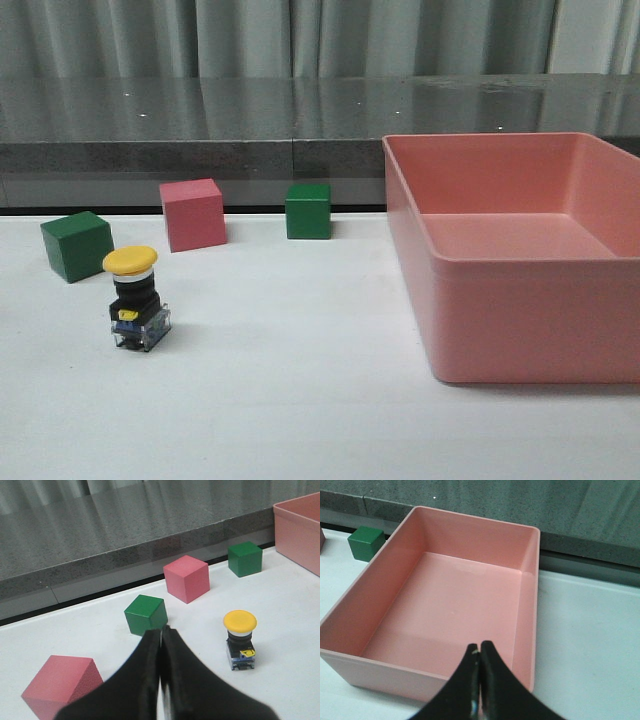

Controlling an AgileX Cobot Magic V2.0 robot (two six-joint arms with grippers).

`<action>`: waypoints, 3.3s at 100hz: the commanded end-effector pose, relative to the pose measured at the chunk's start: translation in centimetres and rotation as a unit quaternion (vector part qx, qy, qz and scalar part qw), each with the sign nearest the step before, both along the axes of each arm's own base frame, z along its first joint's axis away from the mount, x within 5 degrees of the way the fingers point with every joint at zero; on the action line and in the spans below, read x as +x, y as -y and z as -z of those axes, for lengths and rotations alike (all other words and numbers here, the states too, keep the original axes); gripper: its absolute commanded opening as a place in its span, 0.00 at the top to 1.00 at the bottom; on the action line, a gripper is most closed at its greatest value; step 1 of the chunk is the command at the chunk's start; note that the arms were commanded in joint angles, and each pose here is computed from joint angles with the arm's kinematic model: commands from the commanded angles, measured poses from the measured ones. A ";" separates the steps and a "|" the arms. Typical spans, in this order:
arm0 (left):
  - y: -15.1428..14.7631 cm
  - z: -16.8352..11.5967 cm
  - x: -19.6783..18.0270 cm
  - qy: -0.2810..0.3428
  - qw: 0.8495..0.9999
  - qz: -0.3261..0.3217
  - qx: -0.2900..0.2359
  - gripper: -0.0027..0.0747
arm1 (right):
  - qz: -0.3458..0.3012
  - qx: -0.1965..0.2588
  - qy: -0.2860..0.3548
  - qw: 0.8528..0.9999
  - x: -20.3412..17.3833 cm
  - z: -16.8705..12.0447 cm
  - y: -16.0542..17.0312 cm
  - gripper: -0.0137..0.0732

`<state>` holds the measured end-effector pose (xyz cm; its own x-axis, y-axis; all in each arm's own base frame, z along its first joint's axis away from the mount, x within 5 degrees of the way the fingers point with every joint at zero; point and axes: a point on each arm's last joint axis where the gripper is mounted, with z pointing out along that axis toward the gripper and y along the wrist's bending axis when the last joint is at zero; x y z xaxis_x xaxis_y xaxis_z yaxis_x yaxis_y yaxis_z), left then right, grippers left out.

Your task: Place and stand button with both arms

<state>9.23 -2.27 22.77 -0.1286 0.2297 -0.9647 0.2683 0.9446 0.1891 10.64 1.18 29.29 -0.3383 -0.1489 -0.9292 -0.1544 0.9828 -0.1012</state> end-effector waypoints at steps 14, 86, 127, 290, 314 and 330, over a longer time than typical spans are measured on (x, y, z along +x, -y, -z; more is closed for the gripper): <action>-0.7 1.2 -2.6 0.082 0.996 -0.006 -0.039 0.99 | 0.006 0.006 0.049 0.999 0.2 -1.6 0.1 0.91; -2.2 3.6 -3.7 0.076 0.988 -0.117 -0.070 0.99 | 0.006 0.006 0.048 0.999 0.2 -1.6 0.1 0.91; -2.2 3.6 -3.7 0.076 0.988 -0.116 -0.073 0.99 | 0.006 0.006 0.048 0.999 0.2 -1.6 0.1 0.91; -2.2 3.6 -3.7 0.075 0.988 -0.117 -0.073 0.99 | 0.031 0.080 0.200 0.976 -5.2 8.7 0.8 0.91; -2.2 3.6 -3.7 0.075 0.988 -0.117 -0.073 0.99 | 0.031 0.083 0.199 0.976 -5.2 8.7 0.8 0.91; -2.2 3.6 -3.7 0.075 0.988 -0.117 -0.073 0.99 | 0.031 0.083 0.199 0.976 -5.2 8.7 0.8 0.91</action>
<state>5.59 -0.04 19.83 -0.0739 0.0813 -0.9940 0.0208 0.9966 0.0800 5.64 0.46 19.31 -0.0673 0.0212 -0.9975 -0.0782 0.9966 0.0265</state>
